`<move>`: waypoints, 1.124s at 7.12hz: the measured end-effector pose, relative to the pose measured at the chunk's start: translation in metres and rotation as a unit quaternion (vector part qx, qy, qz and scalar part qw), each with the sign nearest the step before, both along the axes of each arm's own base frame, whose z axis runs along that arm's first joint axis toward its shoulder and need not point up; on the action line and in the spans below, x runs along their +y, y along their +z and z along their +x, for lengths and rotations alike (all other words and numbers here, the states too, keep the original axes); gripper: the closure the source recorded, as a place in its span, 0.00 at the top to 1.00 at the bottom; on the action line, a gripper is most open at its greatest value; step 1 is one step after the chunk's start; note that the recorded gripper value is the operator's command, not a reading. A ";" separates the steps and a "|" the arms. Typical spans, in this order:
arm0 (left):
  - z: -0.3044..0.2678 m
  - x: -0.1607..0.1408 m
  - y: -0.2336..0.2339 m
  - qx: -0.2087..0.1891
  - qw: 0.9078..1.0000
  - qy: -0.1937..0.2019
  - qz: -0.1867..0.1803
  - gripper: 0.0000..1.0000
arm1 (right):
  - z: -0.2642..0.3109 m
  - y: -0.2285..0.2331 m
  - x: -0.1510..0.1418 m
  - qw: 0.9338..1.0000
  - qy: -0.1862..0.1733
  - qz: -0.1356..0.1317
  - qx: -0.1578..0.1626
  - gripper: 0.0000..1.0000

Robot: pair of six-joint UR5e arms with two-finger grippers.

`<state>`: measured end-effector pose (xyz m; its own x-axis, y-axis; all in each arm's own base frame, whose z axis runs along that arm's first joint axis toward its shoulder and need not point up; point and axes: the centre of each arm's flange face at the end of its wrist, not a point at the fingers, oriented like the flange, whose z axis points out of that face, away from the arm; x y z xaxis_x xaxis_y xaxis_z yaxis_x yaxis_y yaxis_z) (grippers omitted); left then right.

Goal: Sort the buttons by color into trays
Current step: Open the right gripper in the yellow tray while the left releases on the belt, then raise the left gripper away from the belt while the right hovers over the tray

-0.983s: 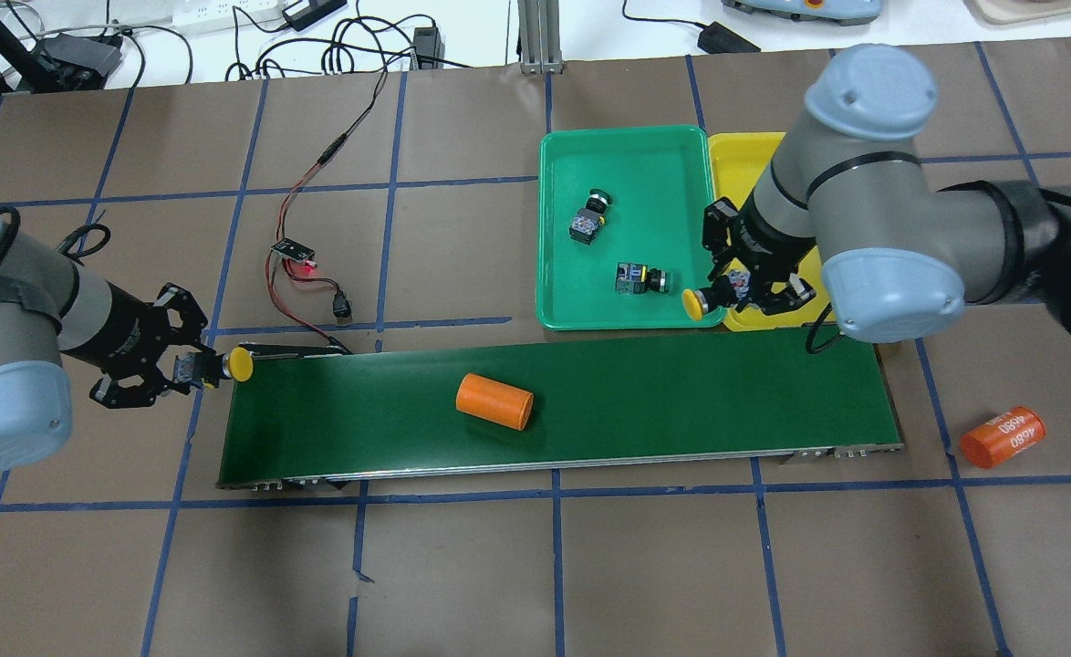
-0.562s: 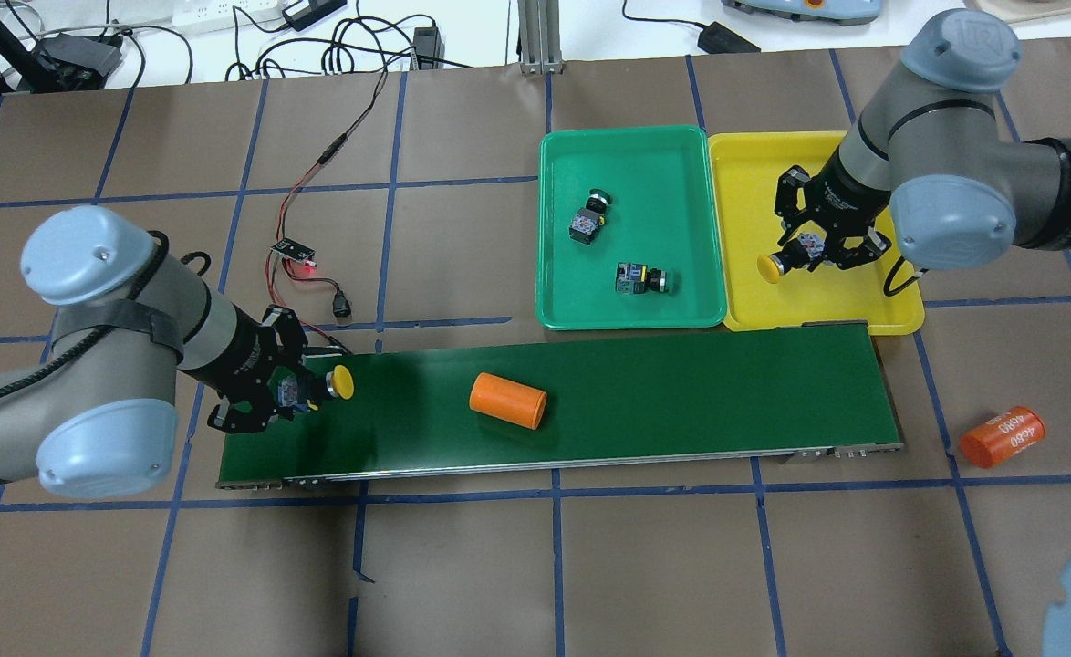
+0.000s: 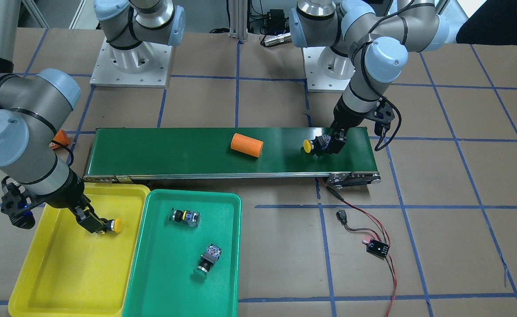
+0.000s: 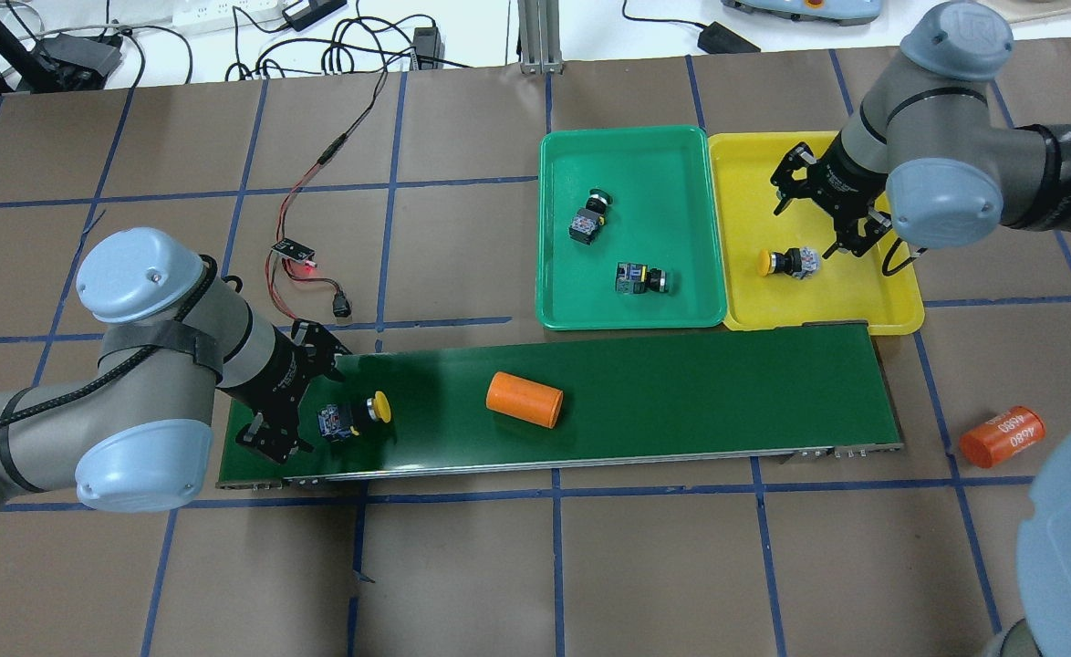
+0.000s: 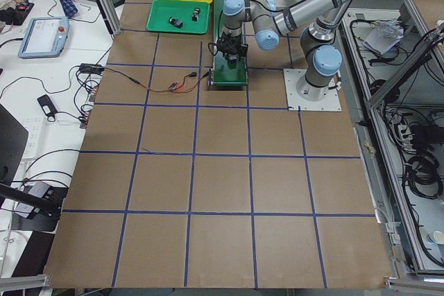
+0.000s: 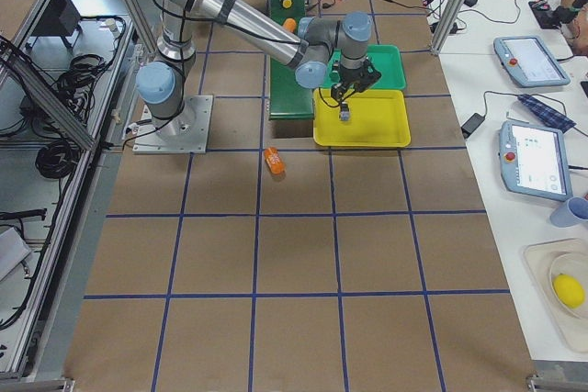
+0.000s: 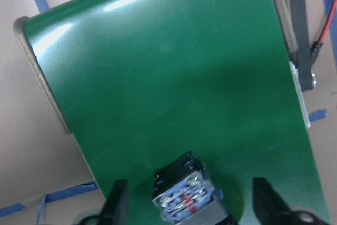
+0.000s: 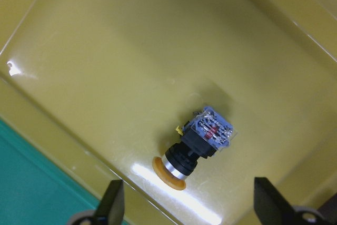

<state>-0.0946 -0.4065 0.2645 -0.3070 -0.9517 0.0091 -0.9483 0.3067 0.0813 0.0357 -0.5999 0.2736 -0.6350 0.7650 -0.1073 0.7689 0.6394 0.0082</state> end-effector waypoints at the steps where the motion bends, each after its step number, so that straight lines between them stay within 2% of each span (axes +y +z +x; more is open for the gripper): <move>1: 0.001 -0.011 0.015 -0.003 1.000 0.000 -0.014 1.00 | 0.011 0.030 0.015 1.000 0.007 -0.002 0.001 1.00; 2: 0.001 -0.026 0.040 -0.005 1.000 -0.005 -0.023 1.00 | 0.030 0.066 0.038 1.000 0.018 0.002 0.000 1.00; 4: 0.000 -0.053 0.096 -0.001 1.000 -0.017 -0.010 1.00 | 0.070 0.127 0.086 1.000 0.021 0.005 0.000 1.00; 5: -0.004 -0.061 0.126 0.000 0.999 -0.036 -0.007 1.00 | 0.086 0.151 0.113 1.000 0.023 0.011 -0.002 1.00; 6: -0.012 -0.063 0.149 -0.001 0.997 -0.075 -0.008 1.00 | 0.099 0.169 0.139 0.999 0.027 0.020 -0.003 1.00; 7: -0.019 -0.059 0.162 -0.001 0.991 -0.132 -0.005 1.00 | 0.112 0.180 0.160 0.999 0.037 0.028 -0.002 1.00; 8: -0.023 -0.054 0.170 0.000 0.977 -0.215 -0.008 1.00 | 0.126 0.186 0.174 0.998 0.049 0.031 0.013 1.00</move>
